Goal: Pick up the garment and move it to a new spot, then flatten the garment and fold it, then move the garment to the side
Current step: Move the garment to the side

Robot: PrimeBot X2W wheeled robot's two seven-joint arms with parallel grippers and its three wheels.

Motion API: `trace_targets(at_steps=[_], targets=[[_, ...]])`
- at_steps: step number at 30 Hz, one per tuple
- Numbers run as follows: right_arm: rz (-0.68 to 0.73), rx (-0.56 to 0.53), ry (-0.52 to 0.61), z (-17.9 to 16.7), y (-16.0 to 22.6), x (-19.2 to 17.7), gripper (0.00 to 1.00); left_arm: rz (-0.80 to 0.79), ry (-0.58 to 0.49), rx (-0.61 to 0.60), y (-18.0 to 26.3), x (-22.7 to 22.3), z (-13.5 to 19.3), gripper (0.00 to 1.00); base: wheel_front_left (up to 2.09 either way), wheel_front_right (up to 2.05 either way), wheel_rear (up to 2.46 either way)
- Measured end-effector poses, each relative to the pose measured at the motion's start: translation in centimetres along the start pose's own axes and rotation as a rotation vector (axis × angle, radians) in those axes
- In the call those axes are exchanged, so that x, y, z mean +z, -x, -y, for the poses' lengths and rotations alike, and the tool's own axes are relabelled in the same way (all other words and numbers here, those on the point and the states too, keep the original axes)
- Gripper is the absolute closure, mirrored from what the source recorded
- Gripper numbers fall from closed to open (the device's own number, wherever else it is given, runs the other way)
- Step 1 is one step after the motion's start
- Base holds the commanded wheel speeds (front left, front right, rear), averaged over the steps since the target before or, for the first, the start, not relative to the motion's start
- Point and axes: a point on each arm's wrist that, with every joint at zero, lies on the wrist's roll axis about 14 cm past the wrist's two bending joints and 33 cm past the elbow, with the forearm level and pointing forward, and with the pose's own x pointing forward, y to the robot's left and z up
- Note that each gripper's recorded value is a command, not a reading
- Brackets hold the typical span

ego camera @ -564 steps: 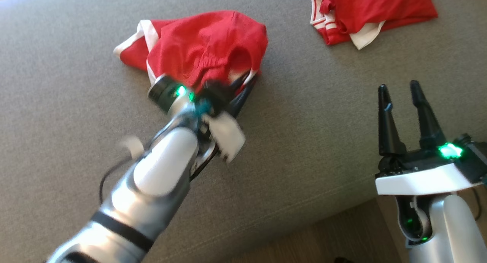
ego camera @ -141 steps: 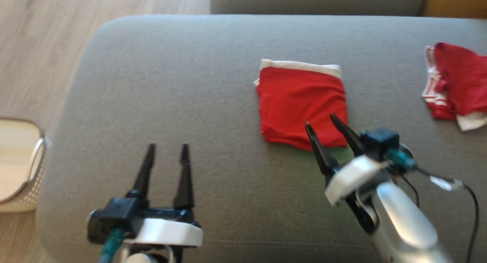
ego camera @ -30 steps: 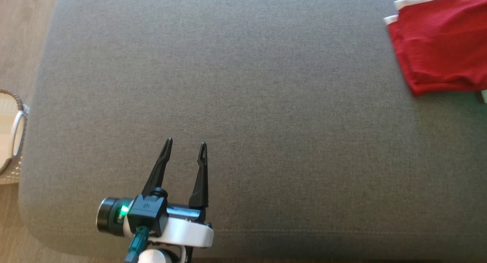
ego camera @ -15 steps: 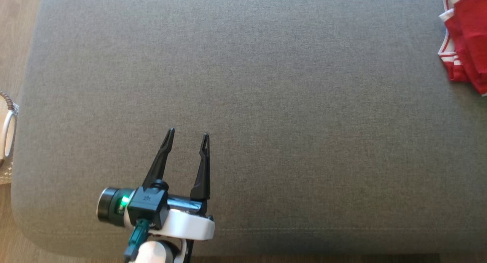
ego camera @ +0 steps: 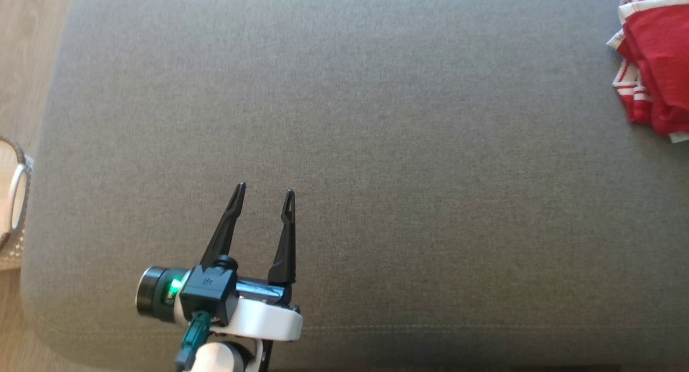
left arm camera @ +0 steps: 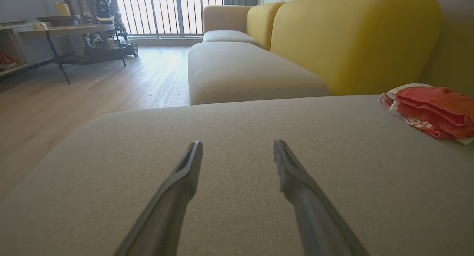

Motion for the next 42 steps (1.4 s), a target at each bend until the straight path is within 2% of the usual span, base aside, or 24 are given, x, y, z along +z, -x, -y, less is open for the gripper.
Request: trace_targets(at_steps=[4, 10, 11, 12, 13, 14, 15, 18, 20, 23, 27, 35, 42], targets=[[0.038, 0.080, -0.024, -4.9, 2.0, 0.5, 0.00, 0.019, -0.004, 0.020, 0.8, 0.8, -0.5, 0.00, 0.00, 0.00, 0.00], [0.059, 0.227, -0.148, -12.6, 7.0, -0.8, 0.00, 0.041, 0.039, 0.087, 2.5, 1.8, -1.8, 0.00, 0.00, 0.00, 0.00], [0.059, 0.227, -0.148, -12.6, 7.0, -0.8, 0.00, 0.041, 0.039, 0.087, 2.5, 1.8, -1.8, 0.00, 0.00, 0.00, 0.00], [0.051, 0.267, -0.200, -14.6, 9.1, -1.8, 0.00, 0.059, 0.062, 0.103, 2.9, 2.5, -2.2, 0.00, 0.00, 0.00, 0.00], [0.051, 0.267, -0.200, -14.6, 9.1, -1.8, 0.00, 0.059, 0.062, 0.103, 2.9, 2.5, -2.2, 0.00, 0.00, 0.00, 0.00], [0.080, 0.289, -0.221, -15.5, 10.9, -1.7, 0.00, 0.082, 0.068, 0.108, 3.3, 3.2, -2.4, 0.00, 0.00, 0.00, 0.00], [0.080, 0.289, -0.221, -15.5, 10.9, -1.7, 0.00, 0.082, 0.068, 0.108, 3.3, 3.2, -2.4, 0.00, 0.00, 0.00, 0.00], [0.238, 0.310, -0.229, -15.2, 13.4, 1.2, 0.00, 0.104, 0.066, 0.117, 3.7, 3.9, -2.7, 0.00, 0.00, 0.00, 0.00], [0.313, 0.359, -0.294, -16.1, 16.1, 2.3, 0.00, 0.119, 0.064, 0.124, 3.8, 4.3, -2.8, 0.00, 0.00, 0.00, 0.00], [0.302, 0.404, -0.349, -17.0, 20.2, 0.2, 0.00, 0.114, 0.053, 0.165, 4.3, 4.2, -3.7, 0.00, 0.00, 0.00, 0.00], [0.246, 0.387, -0.402, -15.9, 23.9, -3.0, 0.00, 0.066, 0.042, 0.180, 5.7, 2.7, -4.1, 0.00, 0.00, 0.00, 0.00], [0.316, 0.336, -0.441, -13.4, 25.7, -1.6, 0.00, 0.086, 0.019, 0.112, 5.6, 3.2, -3.0, 0.00, 0.00, 0.00, 0.00], [0.333, 0.328, -0.455, -13.0, 26.0, -1.2, 0.00, 0.087, 0.021, 0.096, 5.6, 3.2, -2.7, 0.00, 0.00, 0.00, 0.00]])
